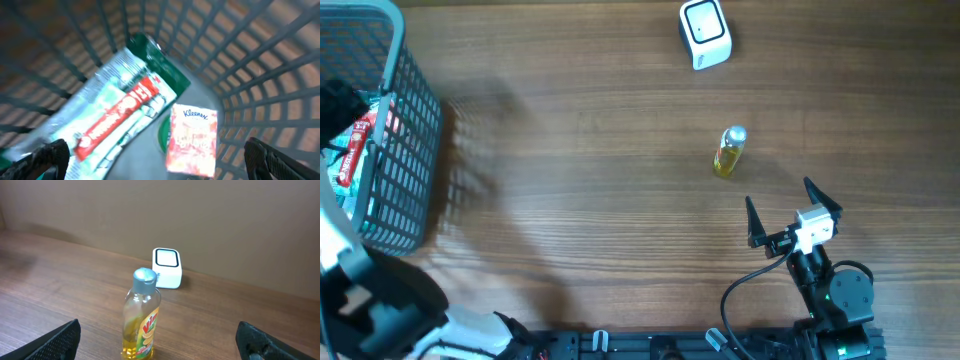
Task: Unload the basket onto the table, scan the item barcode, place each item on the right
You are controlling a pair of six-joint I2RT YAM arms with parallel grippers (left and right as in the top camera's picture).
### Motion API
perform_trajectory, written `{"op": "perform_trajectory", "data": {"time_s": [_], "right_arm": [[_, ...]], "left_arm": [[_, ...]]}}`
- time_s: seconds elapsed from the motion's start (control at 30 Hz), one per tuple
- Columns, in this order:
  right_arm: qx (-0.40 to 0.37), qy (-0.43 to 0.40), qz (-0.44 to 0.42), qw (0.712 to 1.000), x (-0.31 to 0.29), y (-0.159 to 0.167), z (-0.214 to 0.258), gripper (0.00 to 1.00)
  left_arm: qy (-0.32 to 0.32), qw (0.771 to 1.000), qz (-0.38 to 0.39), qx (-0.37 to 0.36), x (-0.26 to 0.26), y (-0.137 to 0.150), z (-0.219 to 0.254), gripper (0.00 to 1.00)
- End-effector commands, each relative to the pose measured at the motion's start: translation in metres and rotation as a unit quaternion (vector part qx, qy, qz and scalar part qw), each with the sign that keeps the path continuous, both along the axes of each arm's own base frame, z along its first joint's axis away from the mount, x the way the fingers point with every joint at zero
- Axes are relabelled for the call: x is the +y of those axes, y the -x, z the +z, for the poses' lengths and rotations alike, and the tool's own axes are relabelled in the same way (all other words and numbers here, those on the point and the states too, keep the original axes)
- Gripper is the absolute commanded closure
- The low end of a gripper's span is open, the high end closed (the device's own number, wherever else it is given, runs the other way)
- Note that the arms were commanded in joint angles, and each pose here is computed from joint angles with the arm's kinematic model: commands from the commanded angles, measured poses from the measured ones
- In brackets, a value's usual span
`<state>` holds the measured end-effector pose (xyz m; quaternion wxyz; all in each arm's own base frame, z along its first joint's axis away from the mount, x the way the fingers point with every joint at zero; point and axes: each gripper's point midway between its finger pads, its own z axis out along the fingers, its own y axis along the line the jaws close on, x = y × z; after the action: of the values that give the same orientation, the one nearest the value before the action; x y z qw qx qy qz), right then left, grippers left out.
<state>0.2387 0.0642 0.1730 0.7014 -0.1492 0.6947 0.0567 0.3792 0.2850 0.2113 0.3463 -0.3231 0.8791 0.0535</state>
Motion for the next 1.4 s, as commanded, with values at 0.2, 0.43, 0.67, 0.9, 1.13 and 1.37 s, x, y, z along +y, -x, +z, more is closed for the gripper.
{"op": "perform_trajectory", "data": {"time_s": [0.2, 0.43, 0.67, 0.9, 1.13, 1.37], "right_arm": [[-0.004, -0.002, -0.002, 1.0, -0.001, 0.0, 0.002, 0.0], [-0.004, -0.001, -0.002, 1.0, -0.001, 0.0, 0.002, 0.0], [-0.004, -0.001, -0.002, 1.0, -0.001, 0.0, 0.002, 0.0], [-0.004, -0.001, -0.002, 1.0, -0.001, 0.0, 0.002, 0.0], [-0.004, -0.001, -0.002, 1.0, -0.001, 0.0, 0.002, 0.0], [-0.004, -0.002, -0.002, 1.0, -0.001, 0.0, 0.002, 0.0]], "left_arm": [[0.043, 0.99, -0.123, 0.047, -0.029, -0.036, -0.075, 0.0], [0.032, 0.99, -0.114, 0.083, -0.032, -0.04, -0.095, 0.0], [0.063, 0.985, -0.116, 0.115, -0.032, -0.042, -0.144, 0.09], [0.058, 0.986, -0.116, 0.109, -0.03, -0.045, -0.142, 0.55], [-0.032, 0.993, -0.11, 0.007, -0.027, -0.046, -0.02, 0.61], [-0.134, 0.97, -0.082, -0.187, -0.072, 0.003, 0.172, 0.63]]}}
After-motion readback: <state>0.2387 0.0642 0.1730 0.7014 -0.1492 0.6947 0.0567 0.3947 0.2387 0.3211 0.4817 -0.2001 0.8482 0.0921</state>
